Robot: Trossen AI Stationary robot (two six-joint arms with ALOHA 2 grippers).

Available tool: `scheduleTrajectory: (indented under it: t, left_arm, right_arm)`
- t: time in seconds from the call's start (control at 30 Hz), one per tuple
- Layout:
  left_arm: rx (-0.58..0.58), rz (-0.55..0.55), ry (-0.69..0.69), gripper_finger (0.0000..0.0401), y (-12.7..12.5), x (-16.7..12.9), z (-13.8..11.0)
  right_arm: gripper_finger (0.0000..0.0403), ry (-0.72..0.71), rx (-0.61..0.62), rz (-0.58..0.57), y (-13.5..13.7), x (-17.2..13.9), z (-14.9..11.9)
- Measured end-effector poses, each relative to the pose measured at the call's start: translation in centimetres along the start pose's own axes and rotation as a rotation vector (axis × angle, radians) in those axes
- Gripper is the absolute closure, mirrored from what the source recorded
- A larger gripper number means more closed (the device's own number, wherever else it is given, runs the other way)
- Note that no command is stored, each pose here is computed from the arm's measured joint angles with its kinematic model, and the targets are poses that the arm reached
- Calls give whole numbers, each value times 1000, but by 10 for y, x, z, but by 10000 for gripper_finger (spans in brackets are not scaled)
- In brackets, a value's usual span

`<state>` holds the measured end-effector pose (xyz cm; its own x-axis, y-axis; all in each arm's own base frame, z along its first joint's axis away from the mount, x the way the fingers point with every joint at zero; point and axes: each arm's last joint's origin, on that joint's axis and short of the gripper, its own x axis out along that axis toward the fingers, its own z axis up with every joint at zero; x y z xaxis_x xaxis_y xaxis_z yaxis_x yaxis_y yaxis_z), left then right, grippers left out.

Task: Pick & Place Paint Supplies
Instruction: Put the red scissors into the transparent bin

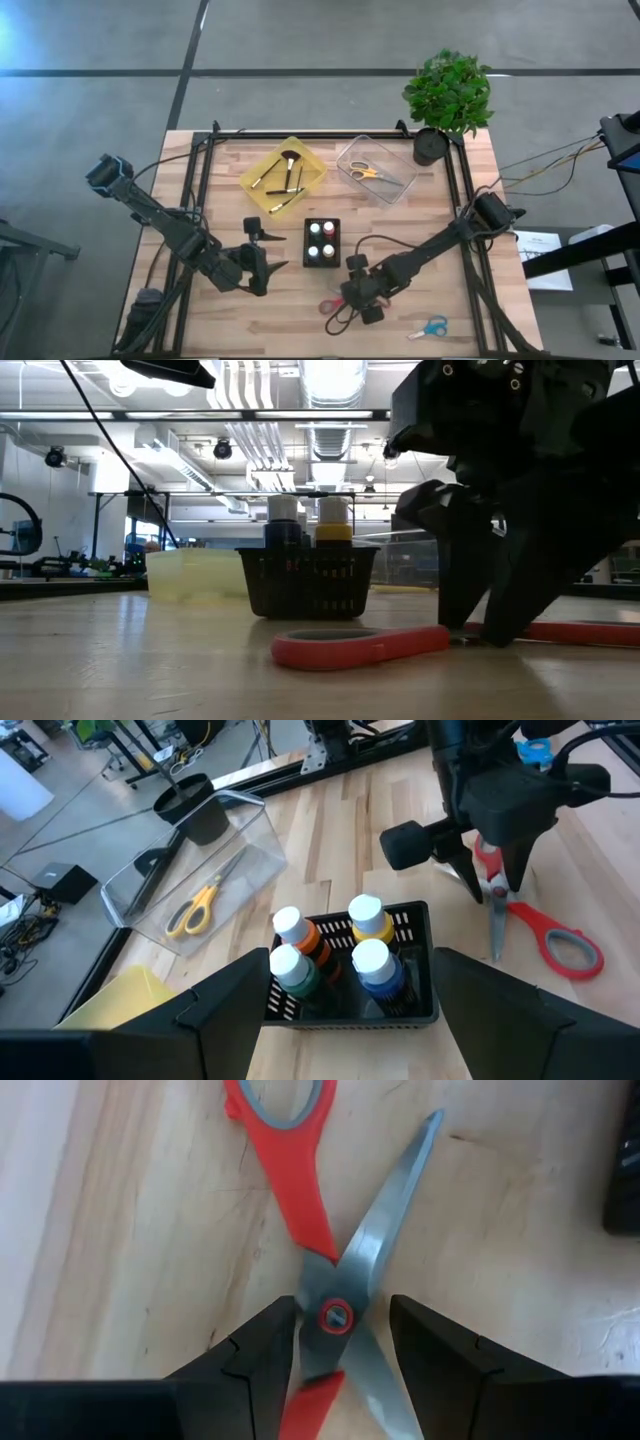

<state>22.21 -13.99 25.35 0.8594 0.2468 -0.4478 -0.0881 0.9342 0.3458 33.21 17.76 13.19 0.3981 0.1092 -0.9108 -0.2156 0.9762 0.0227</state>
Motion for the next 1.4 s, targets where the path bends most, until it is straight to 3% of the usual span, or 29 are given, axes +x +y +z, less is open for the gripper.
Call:
scheduleTrajectory:
  t: [0.6, 1.0, 1.4]
  left_arm:
    - [0, 0, 0, 114, 0, 0, 0]
    - [-1, 0, 0, 114, 0, 0, 0]
    - [-1, 0, 0, 114, 0, 0, 0]
  right_arm:
    - [239, 14, 22, 15, 1, 4, -2]
    - [325, 12, 26, 25, 1, 3, -1]
    - [298, -18, 8, 54, 11, -16, 0]
